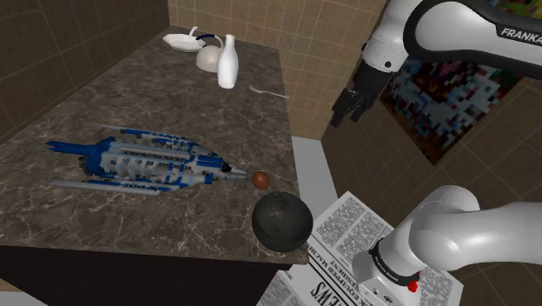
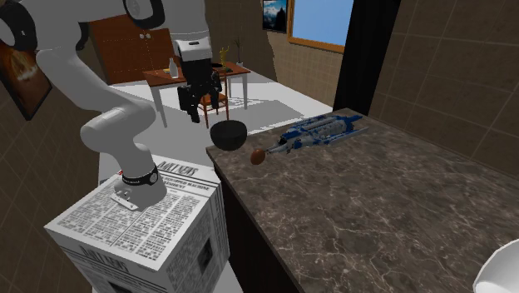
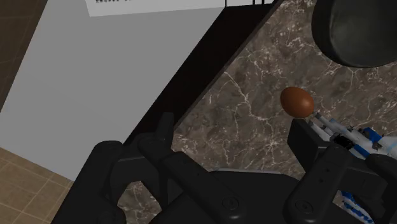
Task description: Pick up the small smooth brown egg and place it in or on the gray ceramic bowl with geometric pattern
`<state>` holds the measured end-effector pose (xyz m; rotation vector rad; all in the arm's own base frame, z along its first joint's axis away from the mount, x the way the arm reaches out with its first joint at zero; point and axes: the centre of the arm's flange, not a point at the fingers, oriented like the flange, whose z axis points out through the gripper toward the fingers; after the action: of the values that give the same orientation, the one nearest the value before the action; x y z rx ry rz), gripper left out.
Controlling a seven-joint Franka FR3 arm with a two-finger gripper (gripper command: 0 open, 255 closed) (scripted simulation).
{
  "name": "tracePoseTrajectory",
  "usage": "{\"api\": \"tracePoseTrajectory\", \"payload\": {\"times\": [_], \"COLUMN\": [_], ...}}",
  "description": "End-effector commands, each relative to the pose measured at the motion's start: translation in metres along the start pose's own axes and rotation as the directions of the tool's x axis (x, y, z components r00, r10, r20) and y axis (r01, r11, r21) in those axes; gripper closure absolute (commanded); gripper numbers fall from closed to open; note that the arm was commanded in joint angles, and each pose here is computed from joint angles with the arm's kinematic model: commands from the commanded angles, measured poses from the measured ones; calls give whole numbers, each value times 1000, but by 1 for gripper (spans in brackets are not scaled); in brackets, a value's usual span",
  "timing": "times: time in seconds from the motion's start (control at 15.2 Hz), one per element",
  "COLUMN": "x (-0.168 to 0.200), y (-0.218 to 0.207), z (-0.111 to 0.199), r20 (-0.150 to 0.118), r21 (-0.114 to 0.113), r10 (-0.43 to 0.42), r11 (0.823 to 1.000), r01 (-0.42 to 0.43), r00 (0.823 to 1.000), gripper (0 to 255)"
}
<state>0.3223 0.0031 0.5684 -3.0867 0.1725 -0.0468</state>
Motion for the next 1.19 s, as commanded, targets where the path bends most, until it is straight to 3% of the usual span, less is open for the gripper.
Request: {"api": "tracePoseTrajectory", "payload": {"times": [0.0,1.12], "x": [0,54], "y": [0,-137], "z": [0,170], "r20": [0,-17], "r21": [0,-16], "r10": [0,73], "r11": [1000,997], "r01": [0,-73], "r00": [1000,997], "gripper": [0,0]}}
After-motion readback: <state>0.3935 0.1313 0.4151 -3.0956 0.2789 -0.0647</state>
